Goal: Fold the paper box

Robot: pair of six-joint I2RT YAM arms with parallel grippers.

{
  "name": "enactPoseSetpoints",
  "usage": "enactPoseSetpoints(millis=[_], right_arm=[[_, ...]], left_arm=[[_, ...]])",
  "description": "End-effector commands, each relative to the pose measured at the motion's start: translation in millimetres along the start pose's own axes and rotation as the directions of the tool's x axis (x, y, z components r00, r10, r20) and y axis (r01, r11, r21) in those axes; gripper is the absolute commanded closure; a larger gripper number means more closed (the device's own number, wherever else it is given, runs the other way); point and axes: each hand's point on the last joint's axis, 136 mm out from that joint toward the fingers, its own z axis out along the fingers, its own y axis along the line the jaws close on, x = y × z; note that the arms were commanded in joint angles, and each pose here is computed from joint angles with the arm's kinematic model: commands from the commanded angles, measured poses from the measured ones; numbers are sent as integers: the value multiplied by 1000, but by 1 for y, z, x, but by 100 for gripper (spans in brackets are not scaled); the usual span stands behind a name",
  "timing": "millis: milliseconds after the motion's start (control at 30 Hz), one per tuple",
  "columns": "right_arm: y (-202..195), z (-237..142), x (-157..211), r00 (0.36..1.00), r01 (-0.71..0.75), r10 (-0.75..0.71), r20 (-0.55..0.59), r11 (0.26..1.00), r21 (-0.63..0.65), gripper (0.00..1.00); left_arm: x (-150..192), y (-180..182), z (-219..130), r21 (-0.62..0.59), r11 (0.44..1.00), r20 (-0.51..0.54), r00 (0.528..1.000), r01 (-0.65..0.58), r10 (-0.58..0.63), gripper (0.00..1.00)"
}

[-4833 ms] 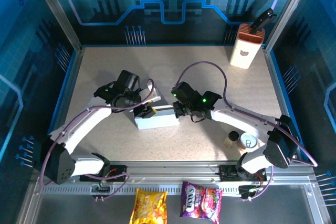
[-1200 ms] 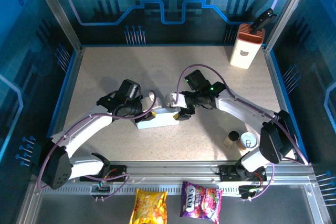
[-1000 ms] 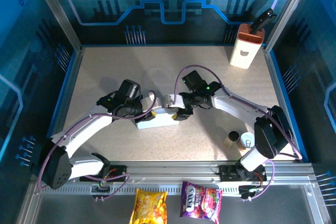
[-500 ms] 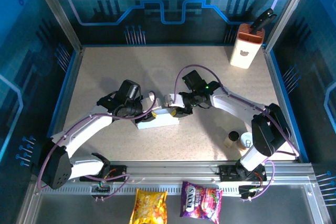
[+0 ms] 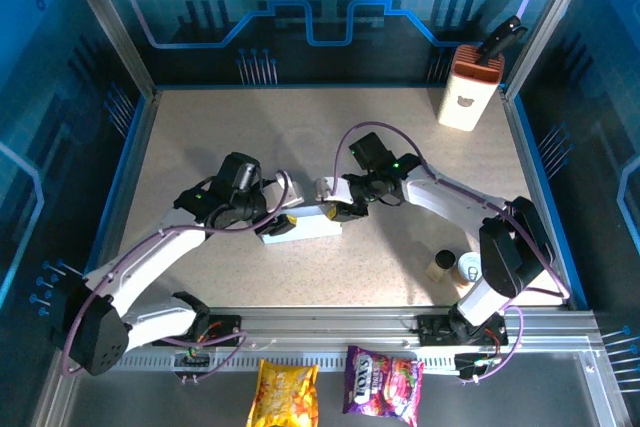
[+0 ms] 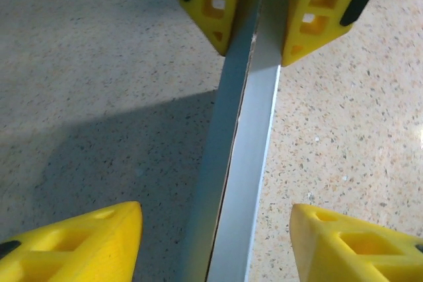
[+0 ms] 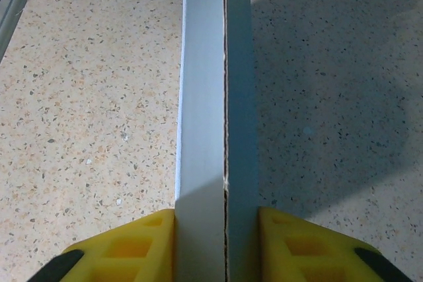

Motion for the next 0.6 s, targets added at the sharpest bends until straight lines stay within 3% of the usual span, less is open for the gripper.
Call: enactPoseSetpoints(millis=[0, 167, 567], right_arm=[[-6, -7, 5, 999, -34, 34, 6, 999, 10, 69], [-10, -12, 10, 998, -55, 54, 8, 998, 21, 69], [-13, -13, 14, 998, -70, 70, 7, 997, 21, 69]], left_arm=[[-2, 13, -17, -81, 986, -1, 989, 147, -148, 37], [11, 22, -41, -192, 929, -8, 947, 315, -323, 35], [37, 29, -46, -186, 886, -36, 898, 425, -439, 47]])
